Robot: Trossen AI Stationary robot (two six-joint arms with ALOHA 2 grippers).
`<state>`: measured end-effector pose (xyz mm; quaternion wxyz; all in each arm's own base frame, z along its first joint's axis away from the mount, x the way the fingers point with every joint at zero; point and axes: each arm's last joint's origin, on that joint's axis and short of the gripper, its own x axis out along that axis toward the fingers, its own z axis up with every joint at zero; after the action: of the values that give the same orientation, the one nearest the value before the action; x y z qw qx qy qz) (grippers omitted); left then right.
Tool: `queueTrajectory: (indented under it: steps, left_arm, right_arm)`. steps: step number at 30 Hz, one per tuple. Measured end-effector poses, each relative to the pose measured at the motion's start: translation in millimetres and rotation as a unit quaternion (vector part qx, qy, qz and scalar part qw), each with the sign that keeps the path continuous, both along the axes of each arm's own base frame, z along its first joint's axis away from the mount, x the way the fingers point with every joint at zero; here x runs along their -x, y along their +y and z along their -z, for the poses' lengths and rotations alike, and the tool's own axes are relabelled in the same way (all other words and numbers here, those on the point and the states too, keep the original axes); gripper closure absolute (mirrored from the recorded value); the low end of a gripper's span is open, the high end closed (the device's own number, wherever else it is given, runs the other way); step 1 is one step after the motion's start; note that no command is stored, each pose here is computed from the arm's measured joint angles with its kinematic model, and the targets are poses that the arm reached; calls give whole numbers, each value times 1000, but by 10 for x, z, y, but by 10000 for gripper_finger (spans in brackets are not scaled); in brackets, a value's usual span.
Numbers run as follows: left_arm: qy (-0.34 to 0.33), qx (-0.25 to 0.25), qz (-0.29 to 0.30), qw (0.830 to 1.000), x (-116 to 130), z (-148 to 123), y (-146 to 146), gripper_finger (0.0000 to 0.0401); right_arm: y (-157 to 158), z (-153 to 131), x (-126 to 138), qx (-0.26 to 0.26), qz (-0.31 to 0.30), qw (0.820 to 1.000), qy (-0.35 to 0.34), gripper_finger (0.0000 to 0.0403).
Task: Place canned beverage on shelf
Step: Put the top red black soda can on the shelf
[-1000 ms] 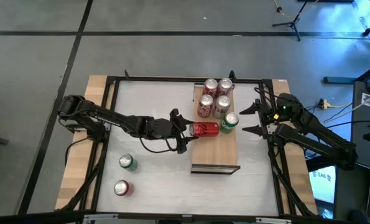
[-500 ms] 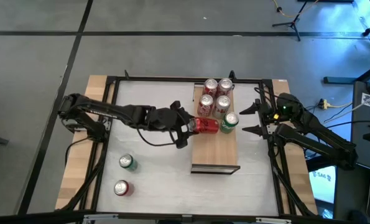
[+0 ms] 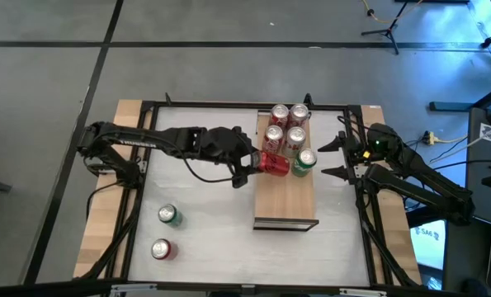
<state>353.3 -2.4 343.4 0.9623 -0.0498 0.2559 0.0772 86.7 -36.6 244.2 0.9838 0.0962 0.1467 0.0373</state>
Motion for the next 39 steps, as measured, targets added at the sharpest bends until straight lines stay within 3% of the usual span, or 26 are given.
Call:
queueTrajectory:
  steps: [10, 20, 39]
  left_arm:
    - [6, 4, 10, 1000, 5, 9, 146, 127]
    - [39, -1, 23, 999, 35, 63, 140, 127]
    - [34, 6, 40, 999, 52, 33, 92, 127]
  right_arm:
    - [0, 0, 0, 0, 0, 1000, 0, 6]
    - [0, 0, 0, 0, 0, 1000, 0, 6]
    - [0, 0, 0, 0, 0, 1000, 0, 6]
